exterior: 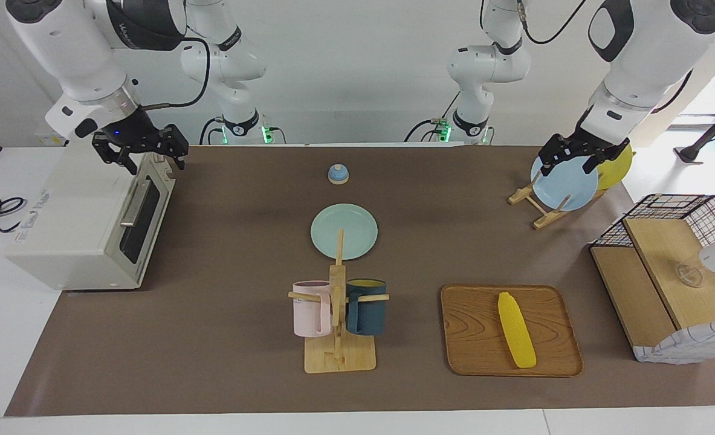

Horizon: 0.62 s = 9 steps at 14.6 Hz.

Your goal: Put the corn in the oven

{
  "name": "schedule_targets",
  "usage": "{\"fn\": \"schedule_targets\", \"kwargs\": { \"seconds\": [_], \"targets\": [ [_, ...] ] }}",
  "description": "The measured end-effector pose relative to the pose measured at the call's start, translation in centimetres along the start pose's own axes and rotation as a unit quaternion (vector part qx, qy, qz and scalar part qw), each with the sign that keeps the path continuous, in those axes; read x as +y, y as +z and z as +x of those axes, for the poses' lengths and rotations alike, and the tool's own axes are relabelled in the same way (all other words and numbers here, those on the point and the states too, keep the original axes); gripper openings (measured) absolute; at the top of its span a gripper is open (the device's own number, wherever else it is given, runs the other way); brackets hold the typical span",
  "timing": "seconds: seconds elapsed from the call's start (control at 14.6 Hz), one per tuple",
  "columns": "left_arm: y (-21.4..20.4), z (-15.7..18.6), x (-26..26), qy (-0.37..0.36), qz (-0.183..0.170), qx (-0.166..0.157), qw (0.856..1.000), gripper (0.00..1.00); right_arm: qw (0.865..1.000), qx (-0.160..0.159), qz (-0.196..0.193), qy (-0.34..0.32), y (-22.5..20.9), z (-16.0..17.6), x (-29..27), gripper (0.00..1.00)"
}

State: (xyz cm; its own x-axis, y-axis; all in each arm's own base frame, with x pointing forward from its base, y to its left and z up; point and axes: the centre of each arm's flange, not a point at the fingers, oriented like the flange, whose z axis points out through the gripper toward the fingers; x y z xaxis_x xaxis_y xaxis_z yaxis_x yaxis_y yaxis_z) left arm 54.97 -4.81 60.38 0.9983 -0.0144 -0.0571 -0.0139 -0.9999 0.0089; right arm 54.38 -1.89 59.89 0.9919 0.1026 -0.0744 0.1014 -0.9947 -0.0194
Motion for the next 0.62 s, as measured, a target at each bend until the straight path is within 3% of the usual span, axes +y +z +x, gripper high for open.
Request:
{"fn": "schedule_targets", "kwargs": {
  "seconds": [0.27, 0.62],
  "targets": [
    [0.0, 0.0, 0.0, 0.000, 0.000, 0.000, 1.000, 1.00, 1.000, -0.004, 0.001, 0.000, 0.4, 0.0, 0.0, 1.00],
    [0.1, 0.7, 0.1, 0.001, -0.002, 0.026, 1.000, 1.00, 1.000, -0.007, 0.001, -0.013, 1.6, -0.3, -0.2, 0.45]
  ]
}}
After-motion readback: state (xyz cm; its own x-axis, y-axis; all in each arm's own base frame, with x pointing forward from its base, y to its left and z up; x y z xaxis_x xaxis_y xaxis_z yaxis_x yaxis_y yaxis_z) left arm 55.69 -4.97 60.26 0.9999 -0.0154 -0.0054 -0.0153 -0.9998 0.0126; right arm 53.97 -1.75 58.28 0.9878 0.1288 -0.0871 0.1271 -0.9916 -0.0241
